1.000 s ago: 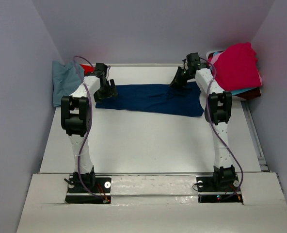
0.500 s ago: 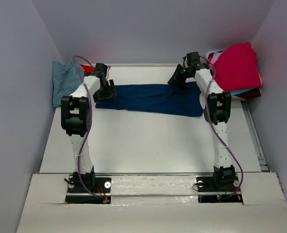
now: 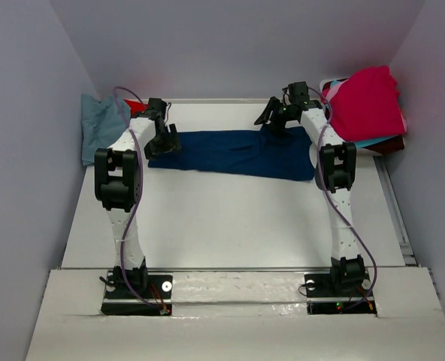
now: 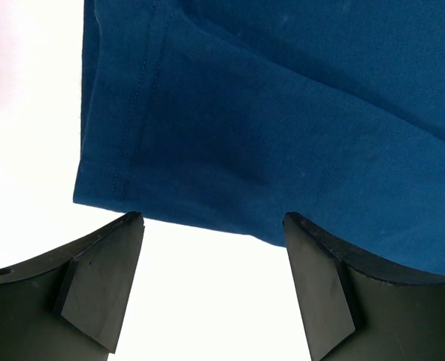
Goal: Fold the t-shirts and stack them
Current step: Fold the tshirt
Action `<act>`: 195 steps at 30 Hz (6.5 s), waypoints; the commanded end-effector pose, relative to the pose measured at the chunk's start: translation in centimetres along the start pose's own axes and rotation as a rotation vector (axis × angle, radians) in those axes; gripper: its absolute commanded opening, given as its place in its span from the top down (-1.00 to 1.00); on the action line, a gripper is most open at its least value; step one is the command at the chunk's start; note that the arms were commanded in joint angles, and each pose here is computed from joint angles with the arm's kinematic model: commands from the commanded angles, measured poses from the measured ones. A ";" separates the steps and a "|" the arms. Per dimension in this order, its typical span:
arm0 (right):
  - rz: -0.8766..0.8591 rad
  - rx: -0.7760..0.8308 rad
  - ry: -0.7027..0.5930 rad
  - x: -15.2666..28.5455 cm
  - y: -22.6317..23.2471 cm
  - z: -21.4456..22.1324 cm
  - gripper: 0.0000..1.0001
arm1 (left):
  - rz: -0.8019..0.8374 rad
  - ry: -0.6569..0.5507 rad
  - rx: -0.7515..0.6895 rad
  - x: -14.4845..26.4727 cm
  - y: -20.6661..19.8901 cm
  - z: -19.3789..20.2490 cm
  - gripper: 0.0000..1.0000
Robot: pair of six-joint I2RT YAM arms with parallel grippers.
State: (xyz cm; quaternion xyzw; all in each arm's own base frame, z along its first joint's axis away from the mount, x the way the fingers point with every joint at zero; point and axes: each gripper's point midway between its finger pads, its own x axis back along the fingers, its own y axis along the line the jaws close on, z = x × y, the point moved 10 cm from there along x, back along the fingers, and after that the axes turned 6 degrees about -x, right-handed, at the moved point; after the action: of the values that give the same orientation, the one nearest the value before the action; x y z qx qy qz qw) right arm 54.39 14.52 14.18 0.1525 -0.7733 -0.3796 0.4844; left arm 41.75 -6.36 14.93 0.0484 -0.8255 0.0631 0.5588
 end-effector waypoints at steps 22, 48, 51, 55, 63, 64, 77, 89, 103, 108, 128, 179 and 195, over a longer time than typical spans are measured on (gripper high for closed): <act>0.030 0.208 -0.269 11.1 7.7 -1.0 -0.59 | 0.021 -0.032 -0.015 0.8 -0.5 0.3 -0.72; 0.366 -0.010 0.016 8.0 -1.6 5.6 0.86 | 0.082 -0.032 -0.005 0.2 -1.0 0.3 -0.72; 0.377 -0.021 0.029 7.3 -1.9 5.5 0.86 | 0.079 -0.032 -0.005 0.3 -1.0 0.3 -0.72; 0.391 -0.041 0.052 5.8 -3.0 5.4 0.86 | 0.074 -0.032 -0.005 0.4 -0.9 0.4 -0.72; 0.403 -0.023 0.025 4.7 -2.7 3.6 0.86 | 0.072 -0.031 -0.003 0.4 -0.9 0.3 -0.72; 0.408 -0.025 0.028 4.7 -2.7 3.5 0.86 | 0.072 -0.030 -0.004 0.4 -0.9 0.3 -0.72; 0.377 0.009 -0.042 3.1 -2.0 1.1 0.84 | 0.059 -0.025 -0.010 0.5 -0.8 0.3 -0.72; 0.227 0.091 -0.191 2.3 0.1 -1.6 -0.19 | 0.035 -0.026 -0.025 1.1 -0.7 -0.1 -0.72; 0.134 0.152 -0.291 4.0 2.7 -2.9 -0.45 | 0.032 -0.017 -0.027 0.9 -0.5 0.4 -0.72; 0.171 0.142 -0.311 7.3 4.8 -2.8 -0.41 | 0.038 -0.019 -0.022 0.6 -0.6 0.4 -0.72; 0.400 0.046 -0.115 8.6 0.6 2.4 0.86 | 0.052 -0.016 -0.007 0.0 -0.8 0.5 -0.72; 0.533 0.100 -0.225 2.5 -3.9 -0.7 0.83 | 0.033 -0.021 -0.040 1.3 -0.6 -0.3 -0.73; 0.399 0.097 -0.330 2.8 -1.3 -2.5 0.25 | 0.034 -0.022 -0.040 1.4 -0.6 -0.1 -0.73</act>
State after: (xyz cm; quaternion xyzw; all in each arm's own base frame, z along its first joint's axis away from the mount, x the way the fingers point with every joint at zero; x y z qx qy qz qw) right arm 53.40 10.36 12.62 -0.0733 -0.8505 -0.2307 0.4669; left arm 41.27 -6.98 14.44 0.0266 -0.8204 0.0620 0.5678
